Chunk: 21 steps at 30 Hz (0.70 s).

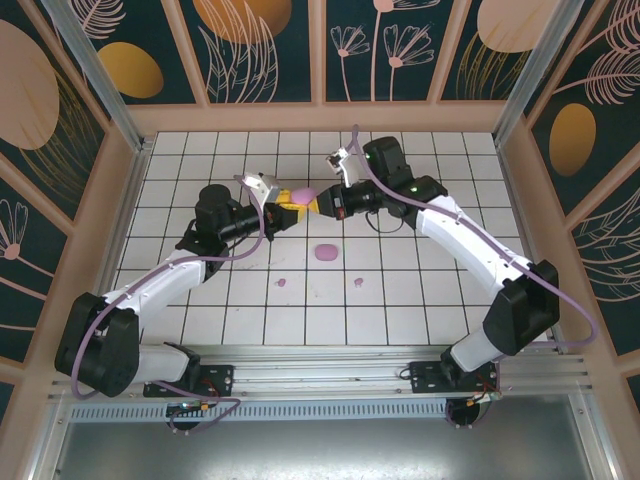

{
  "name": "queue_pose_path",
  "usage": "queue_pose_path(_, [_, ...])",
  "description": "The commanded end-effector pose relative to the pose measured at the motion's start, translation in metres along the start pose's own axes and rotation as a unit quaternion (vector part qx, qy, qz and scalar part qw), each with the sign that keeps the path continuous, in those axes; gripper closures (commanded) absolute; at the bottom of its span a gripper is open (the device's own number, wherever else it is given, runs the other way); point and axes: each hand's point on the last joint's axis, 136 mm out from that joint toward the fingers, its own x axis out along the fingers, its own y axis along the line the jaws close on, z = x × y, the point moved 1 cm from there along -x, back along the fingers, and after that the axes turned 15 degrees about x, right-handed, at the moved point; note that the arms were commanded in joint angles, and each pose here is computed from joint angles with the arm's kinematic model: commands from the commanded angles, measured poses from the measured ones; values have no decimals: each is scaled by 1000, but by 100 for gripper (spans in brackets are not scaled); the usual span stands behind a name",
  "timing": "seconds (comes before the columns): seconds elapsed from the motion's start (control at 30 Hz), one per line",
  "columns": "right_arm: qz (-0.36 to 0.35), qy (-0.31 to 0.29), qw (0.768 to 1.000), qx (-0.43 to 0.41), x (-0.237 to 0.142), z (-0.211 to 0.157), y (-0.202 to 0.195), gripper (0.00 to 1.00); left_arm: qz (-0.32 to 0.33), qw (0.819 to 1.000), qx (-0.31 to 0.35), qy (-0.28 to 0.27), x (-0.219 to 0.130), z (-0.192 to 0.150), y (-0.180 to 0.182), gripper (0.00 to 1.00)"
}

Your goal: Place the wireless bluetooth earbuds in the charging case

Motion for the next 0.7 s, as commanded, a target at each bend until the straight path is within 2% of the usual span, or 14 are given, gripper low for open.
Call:
queue_pose_path(0.0, [17, -28, 999, -38, -9, 22, 16, 100, -21, 1000, 8, -19, -3, 10, -10, 100])
queue_pose_path(0.67, [-3, 9, 999, -39, 2, 19, -5, 100, -26, 999, 16, -25, -2, 13, -11, 100])
